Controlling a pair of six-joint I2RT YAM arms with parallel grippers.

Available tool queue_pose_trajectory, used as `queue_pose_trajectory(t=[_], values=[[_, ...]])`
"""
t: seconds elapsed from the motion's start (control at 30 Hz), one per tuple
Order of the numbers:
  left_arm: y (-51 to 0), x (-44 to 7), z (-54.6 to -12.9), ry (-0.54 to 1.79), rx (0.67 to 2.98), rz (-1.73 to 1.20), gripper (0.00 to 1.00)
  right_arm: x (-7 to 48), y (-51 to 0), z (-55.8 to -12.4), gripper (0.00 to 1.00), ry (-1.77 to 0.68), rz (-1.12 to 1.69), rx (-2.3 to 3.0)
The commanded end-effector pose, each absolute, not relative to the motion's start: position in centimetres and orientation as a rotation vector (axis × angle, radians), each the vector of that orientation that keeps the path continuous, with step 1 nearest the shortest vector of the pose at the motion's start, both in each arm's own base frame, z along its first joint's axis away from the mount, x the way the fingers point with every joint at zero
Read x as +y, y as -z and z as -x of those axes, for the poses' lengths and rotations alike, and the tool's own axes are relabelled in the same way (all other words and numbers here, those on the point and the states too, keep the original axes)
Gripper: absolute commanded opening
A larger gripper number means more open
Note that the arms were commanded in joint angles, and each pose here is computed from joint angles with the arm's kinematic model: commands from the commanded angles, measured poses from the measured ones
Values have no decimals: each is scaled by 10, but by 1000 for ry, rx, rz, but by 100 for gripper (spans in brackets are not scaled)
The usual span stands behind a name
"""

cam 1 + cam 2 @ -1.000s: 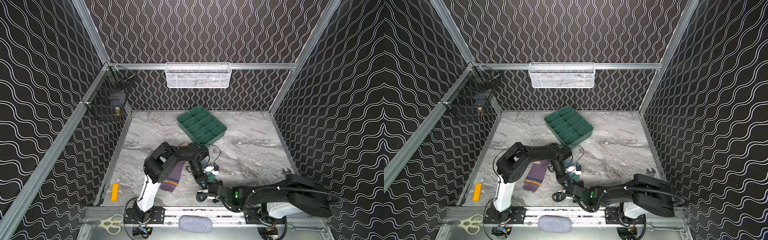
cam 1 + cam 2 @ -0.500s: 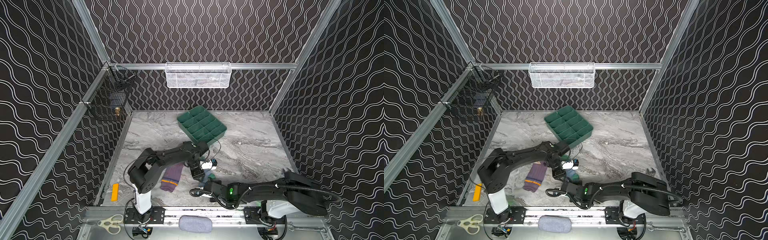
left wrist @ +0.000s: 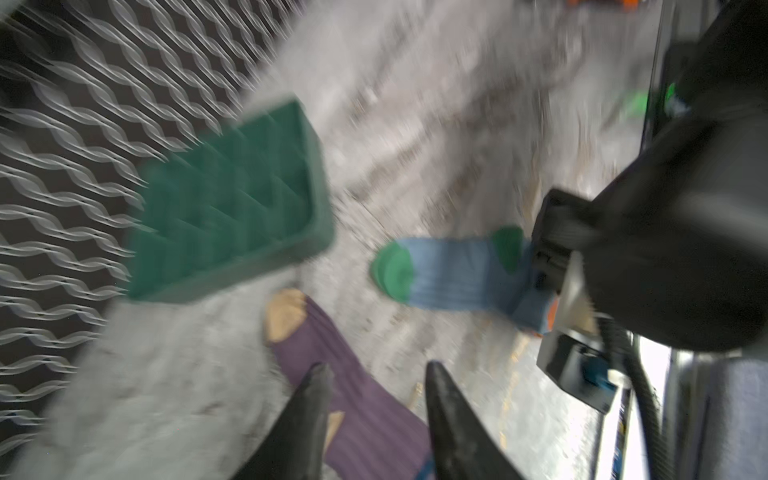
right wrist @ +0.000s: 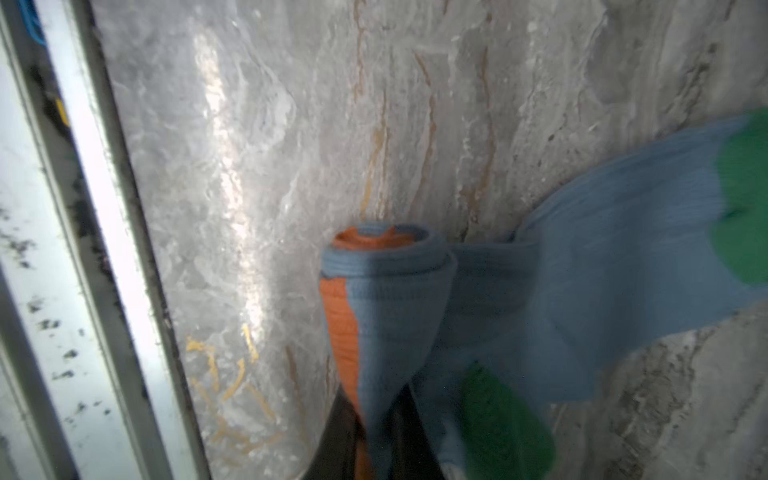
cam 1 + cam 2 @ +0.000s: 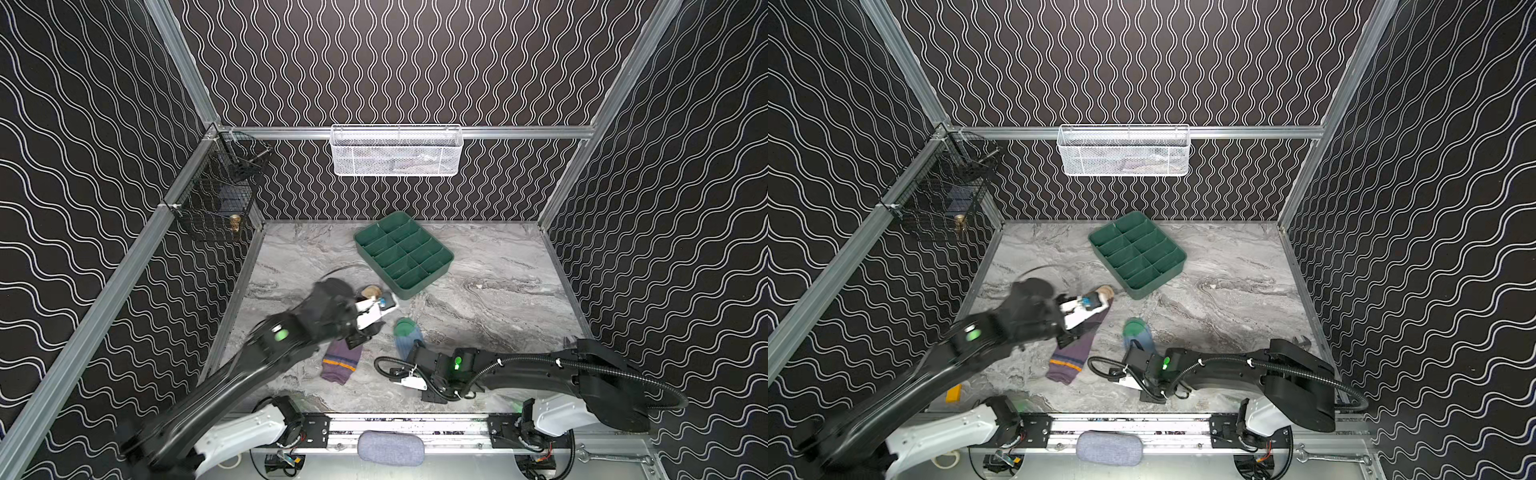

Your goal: Roll the socks

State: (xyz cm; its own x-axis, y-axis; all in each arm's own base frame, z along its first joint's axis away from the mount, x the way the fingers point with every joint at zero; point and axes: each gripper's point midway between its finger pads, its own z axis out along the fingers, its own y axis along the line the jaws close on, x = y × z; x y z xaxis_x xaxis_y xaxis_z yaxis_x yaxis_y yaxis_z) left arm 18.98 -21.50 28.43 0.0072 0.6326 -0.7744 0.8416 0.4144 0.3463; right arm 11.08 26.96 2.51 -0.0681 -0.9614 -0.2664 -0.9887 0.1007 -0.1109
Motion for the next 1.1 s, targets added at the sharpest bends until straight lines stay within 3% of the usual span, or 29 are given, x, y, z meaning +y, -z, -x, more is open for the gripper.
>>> queue_pose_trajectory(t=[0.0,0.1,0.27,0.43,0.63,0.83,1.07], values=[[-311,-194,-171,206,1541,-1324,56,257,-21,-91,0,-287,2032,2246],[-323,-187,-149,227,1454,-1408,65,257,-18,-93,0,-370,2045,2334],[-304,-198,-140,272,1490,-1608,67,259,-10,-108,0,-431,2038,2429],[-248,-216,-150,275,1623,-1778,68,264,-3,-135,0,-405,1984,2425],[-176,-253,-137,67,1566,-1948,68,262,10,-160,0,-311,1960,2384],[-108,-285,-130,2,1615,-1969,64,260,21,-174,0,-313,1930,2396],[-67,-315,-128,135,1708,-1864,62,258,26,-177,0,-365,1910,2416]])
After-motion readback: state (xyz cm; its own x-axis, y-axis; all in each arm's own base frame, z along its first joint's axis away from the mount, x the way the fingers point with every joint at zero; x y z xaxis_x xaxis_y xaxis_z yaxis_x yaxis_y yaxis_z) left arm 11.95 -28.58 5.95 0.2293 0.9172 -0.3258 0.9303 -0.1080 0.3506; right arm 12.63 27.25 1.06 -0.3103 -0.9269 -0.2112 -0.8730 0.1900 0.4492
